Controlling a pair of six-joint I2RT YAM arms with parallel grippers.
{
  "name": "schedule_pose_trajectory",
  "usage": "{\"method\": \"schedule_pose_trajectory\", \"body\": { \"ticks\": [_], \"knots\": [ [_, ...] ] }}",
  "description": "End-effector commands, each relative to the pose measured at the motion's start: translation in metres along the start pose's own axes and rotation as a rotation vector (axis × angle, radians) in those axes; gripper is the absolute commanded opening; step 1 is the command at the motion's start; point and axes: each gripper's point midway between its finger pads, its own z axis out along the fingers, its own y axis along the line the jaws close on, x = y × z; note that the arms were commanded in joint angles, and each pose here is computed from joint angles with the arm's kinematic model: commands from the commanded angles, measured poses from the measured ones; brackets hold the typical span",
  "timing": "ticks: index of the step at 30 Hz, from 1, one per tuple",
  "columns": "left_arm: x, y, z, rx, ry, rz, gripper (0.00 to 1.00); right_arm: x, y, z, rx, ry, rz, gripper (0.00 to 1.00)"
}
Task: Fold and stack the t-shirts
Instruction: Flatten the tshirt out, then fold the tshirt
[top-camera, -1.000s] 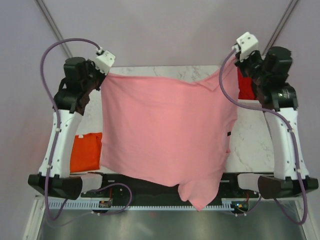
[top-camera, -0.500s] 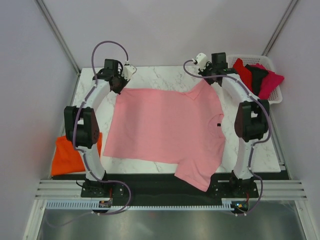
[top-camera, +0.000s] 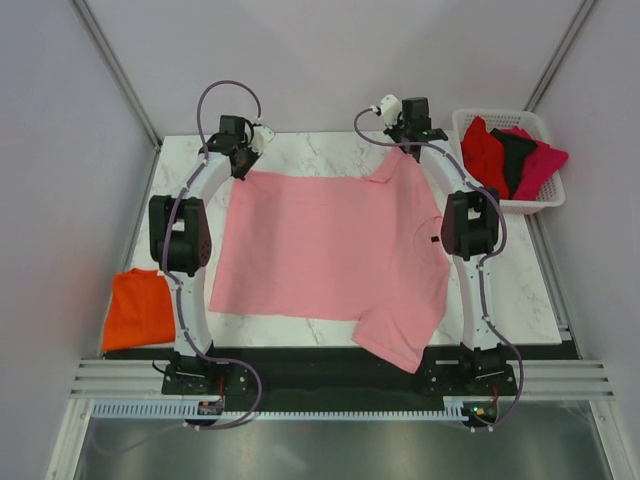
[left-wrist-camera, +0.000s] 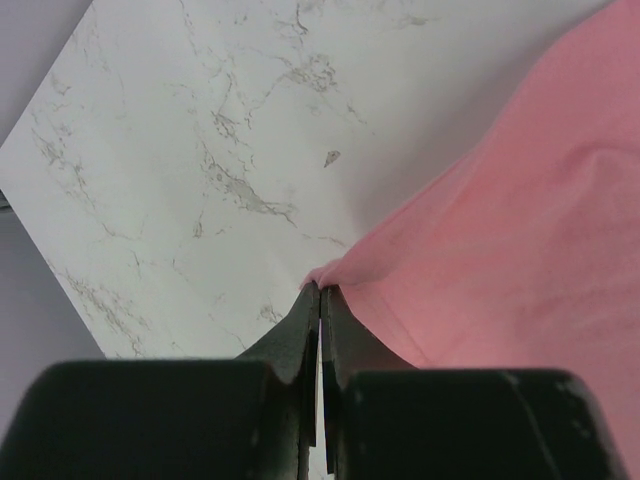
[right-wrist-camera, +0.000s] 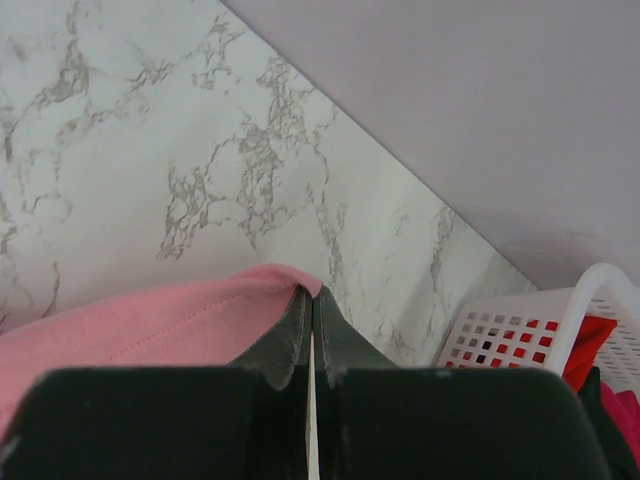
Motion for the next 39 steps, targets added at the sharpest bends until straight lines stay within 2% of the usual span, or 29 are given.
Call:
{"method": "schedule_pose_trajectory", "body": {
  "ticks": [1, 9, 18, 23, 28, 39],
  "knots": [
    [-0.017, 0.026, 0.001, -0.098, -0.043, -0.001, 0.02, -0.032, -0.028, 0.002, 0.118, -0.094, 0.032, 0.00],
    [-0.035, 0.050, 0.000, -0.196, -0.085, -0.013, 0.02, -0.045, -0.043, 0.016, 0.222, -0.161, 0.042, 0.00],
    [-0.049, 0.058, -0.011, -0.210, -0.127, -0.015, 0.02, -0.053, -0.043, 0.013, 0.225, -0.180, 0.034, 0.00],
    [-0.048, 0.051, -0.025, -0.170, -0.135, 0.014, 0.02, -0.058, -0.042, -0.017, 0.175, -0.181, 0.046, 0.00],
    [-0.040, 0.043, -0.041, -0.145, -0.128, 0.029, 0.02, -0.042, -0.025, -0.052, 0.076, -0.107, 0.036, 0.00],
    [-0.036, 0.039, -0.072, -0.123, -0.163, 0.019, 0.02, -0.020, -0.012, -0.111, 0.016, -0.046, 0.049, 0.00]
  ]
}}
